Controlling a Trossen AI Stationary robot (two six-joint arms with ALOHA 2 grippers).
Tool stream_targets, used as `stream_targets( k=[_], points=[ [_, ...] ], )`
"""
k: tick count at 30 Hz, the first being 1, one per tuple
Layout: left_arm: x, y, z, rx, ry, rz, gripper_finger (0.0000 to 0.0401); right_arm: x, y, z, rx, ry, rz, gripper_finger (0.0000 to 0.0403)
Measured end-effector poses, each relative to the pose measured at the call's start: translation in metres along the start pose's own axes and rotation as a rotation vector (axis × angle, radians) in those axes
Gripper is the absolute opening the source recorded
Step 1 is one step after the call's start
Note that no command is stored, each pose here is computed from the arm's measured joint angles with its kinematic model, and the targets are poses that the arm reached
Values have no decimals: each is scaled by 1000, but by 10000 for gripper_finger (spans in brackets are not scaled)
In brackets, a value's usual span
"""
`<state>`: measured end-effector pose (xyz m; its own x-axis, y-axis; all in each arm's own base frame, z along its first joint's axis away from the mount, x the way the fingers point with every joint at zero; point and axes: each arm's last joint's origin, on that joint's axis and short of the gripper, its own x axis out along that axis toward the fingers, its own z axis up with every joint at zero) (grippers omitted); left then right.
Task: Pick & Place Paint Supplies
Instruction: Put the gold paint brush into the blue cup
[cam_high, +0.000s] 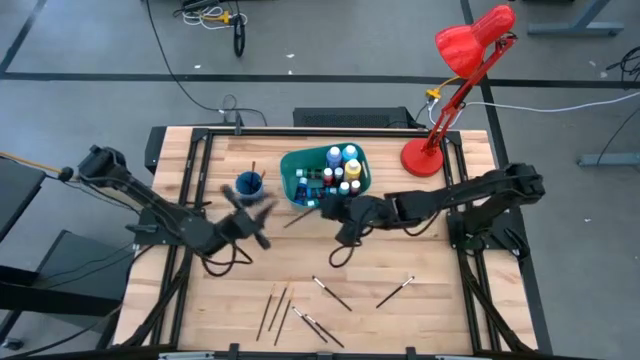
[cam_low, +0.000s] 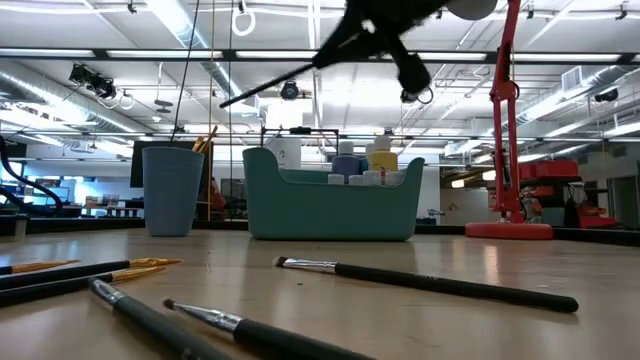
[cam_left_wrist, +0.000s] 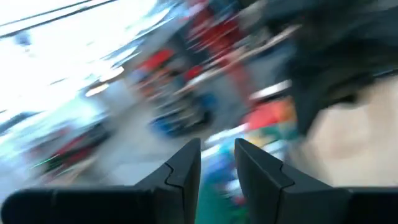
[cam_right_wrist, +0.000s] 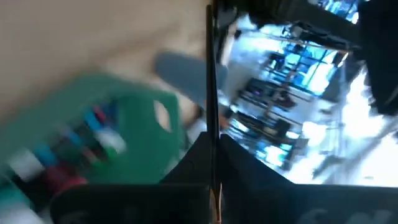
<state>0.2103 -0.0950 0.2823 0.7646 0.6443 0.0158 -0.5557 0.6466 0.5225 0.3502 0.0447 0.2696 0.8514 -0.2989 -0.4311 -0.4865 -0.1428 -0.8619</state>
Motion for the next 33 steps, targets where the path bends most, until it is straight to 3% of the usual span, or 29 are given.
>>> stream_targets(
  k=[4, 10, 15, 23, 33],
  points=[
    [-11, 20, 8, 79, 173, 232, 109, 24, -24, 1, -233, 149, -1, 9],
    [-13, 32, 14, 51, 94, 151, 109, 75, -52, -11, -367, 293, 10, 9],
    [-14, 34, 11, 85, 174, 231, 109, 113, -55, -26, -508, 362, 76, 9],
    [-14, 31, 10, 95, 156, 209, 109, 144, -39, -45, -581, 273, 97, 9],
    [-14, 32, 10, 89, 165, 220, 109, 148, -36, -47, -522, 36, -25, 40]
  ],
)
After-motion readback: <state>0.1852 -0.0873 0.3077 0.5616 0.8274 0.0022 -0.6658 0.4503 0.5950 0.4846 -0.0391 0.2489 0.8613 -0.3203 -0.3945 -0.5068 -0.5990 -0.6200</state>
